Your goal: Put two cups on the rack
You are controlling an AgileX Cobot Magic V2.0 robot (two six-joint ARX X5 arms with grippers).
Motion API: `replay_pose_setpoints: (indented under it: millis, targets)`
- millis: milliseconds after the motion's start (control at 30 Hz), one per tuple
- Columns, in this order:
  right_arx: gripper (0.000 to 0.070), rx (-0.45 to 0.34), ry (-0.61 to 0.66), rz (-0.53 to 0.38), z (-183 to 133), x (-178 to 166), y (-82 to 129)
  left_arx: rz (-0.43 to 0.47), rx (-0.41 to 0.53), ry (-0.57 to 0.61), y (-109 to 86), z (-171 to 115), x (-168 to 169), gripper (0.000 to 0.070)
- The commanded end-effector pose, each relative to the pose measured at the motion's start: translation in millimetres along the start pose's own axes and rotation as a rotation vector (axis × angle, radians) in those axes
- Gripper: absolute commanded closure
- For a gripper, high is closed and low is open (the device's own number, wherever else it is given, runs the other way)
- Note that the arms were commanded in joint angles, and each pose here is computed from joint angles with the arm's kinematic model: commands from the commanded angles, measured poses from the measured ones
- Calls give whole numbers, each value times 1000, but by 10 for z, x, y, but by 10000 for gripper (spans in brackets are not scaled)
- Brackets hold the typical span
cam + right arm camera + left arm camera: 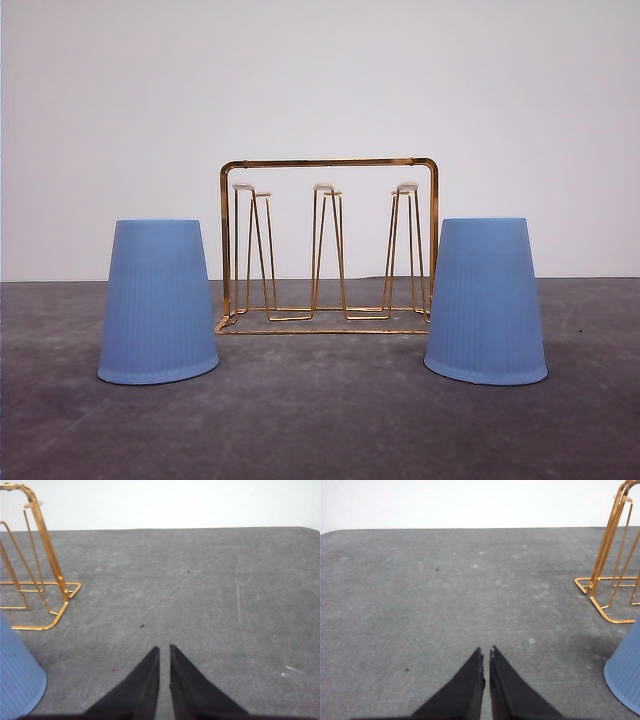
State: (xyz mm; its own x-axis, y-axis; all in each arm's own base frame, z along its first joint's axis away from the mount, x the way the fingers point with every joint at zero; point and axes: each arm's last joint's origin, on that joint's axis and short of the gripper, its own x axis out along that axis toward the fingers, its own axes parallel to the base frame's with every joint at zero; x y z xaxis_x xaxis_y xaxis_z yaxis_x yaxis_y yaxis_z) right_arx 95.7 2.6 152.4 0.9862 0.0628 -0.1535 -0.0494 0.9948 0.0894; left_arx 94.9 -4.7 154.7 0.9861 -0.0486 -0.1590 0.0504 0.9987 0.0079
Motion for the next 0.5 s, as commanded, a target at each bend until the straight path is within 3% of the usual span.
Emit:
replay_pose_setpoints:
  millis: [0, 133, 300, 367, 467]
  targets:
    - [664, 10, -9, 1, 3, 4, 0, 0, -10, 15, 0, -47, 14, 700]
    - [664, 37, -16, 14, 11, 3, 4, 0, -171, 13, -1, -45, 14, 700]
    - [665, 194, -107, 82, 113, -6, 27, -18, -408, -60, -1, 35, 9, 700]
    - [686, 264, -166, 120, 213, -32, 42, -39, -467, -110, -3, 117, -9, 700]
    - [698, 299, -206, 144, 423, -124, 67, -58, -507, -164, -2, 305, -82, 697]
